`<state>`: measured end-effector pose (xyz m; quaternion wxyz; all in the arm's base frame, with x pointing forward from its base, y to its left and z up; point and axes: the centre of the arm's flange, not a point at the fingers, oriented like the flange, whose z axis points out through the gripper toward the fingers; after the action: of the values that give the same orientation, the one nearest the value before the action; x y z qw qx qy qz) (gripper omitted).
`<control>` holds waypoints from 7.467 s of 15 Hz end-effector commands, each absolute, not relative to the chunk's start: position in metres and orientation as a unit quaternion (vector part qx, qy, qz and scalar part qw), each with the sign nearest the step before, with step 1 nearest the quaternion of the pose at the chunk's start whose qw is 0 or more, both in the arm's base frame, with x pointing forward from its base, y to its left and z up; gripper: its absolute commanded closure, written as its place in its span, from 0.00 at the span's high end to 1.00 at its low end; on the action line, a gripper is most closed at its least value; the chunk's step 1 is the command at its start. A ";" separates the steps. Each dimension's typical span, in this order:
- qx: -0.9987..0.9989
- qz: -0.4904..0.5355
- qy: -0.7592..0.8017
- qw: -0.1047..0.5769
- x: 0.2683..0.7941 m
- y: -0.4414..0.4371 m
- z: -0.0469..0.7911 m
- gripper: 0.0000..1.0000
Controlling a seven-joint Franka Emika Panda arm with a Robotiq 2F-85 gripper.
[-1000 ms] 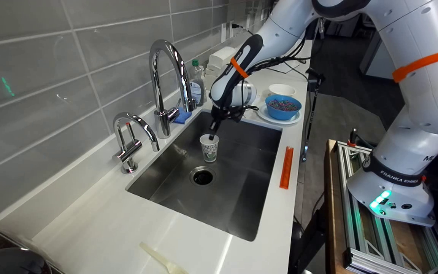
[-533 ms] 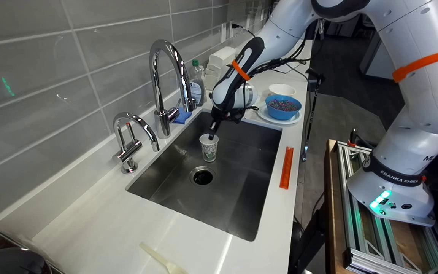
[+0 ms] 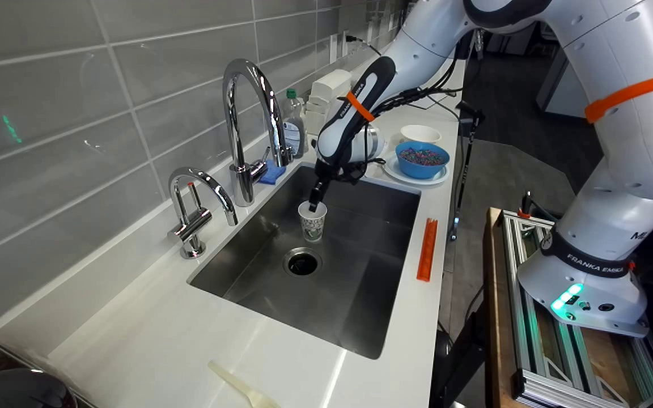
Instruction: Put the cup inside the sink then pour into it from the other cup
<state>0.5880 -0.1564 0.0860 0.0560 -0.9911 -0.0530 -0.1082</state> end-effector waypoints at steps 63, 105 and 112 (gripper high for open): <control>-0.955 -0.206 0.166 -0.130 0.485 -0.383 0.257 0.74; -0.957 0.050 -0.265 -0.108 0.596 -0.162 0.255 0.01; -0.939 0.104 -0.315 -0.090 0.611 -0.145 0.235 0.01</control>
<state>0.5956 -0.1486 0.2421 -0.0895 -0.9504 -0.2890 0.0720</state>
